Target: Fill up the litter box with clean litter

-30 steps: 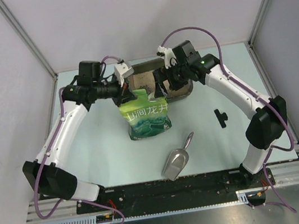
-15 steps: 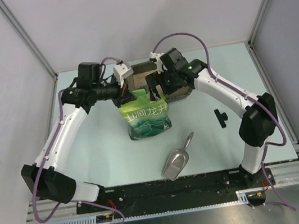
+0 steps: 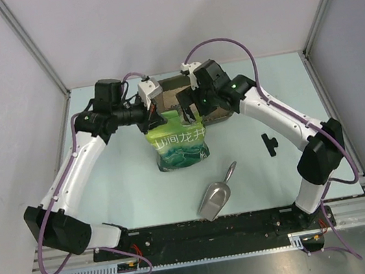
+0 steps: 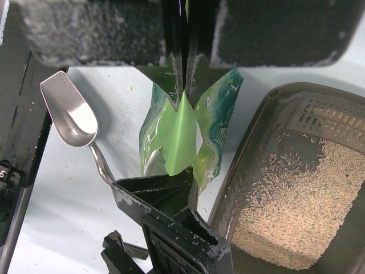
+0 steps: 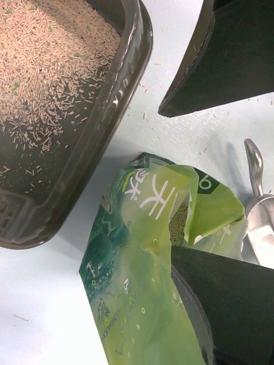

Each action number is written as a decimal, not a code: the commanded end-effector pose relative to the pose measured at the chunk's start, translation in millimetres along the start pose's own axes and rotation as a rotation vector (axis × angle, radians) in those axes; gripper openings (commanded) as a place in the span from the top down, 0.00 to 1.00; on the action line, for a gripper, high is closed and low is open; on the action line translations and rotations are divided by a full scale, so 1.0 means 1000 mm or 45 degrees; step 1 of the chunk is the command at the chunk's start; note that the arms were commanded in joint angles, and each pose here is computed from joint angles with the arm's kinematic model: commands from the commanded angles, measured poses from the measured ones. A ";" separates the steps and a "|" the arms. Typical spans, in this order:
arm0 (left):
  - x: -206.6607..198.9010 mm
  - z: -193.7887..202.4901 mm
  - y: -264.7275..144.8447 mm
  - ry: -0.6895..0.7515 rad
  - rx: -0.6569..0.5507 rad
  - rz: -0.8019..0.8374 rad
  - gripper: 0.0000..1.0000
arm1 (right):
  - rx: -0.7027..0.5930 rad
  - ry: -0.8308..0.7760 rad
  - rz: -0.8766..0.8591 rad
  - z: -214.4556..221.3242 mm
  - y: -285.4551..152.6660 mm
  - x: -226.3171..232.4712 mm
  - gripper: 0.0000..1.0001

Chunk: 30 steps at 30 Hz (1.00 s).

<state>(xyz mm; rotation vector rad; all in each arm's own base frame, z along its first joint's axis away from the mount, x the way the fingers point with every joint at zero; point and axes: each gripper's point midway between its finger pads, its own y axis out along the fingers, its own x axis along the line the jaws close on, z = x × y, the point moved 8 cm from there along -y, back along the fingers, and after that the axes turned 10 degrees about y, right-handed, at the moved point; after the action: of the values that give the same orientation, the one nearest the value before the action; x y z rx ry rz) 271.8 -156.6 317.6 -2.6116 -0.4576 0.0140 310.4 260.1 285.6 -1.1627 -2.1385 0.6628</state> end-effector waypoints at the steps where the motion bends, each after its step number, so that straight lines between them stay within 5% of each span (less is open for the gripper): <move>1: -0.007 -0.032 -0.018 0.124 -0.174 -0.031 1.00 | -0.043 -0.041 0.090 -0.003 0.002 0.000 0.00; 17: -0.006 -0.029 -0.015 0.113 -0.166 -0.031 1.00 | -0.108 -0.250 0.300 -0.002 -0.053 -0.037 0.00; 30: -0.007 -0.028 -0.015 0.110 -0.167 -0.022 1.00 | -0.139 -0.130 -0.048 -0.025 -0.039 0.005 0.00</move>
<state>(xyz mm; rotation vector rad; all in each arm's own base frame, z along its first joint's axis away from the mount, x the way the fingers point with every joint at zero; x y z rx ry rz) 270.8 -158.6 317.1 -2.6169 -0.4621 0.0214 304.7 233.3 310.9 -1.2554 -2.2530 0.7119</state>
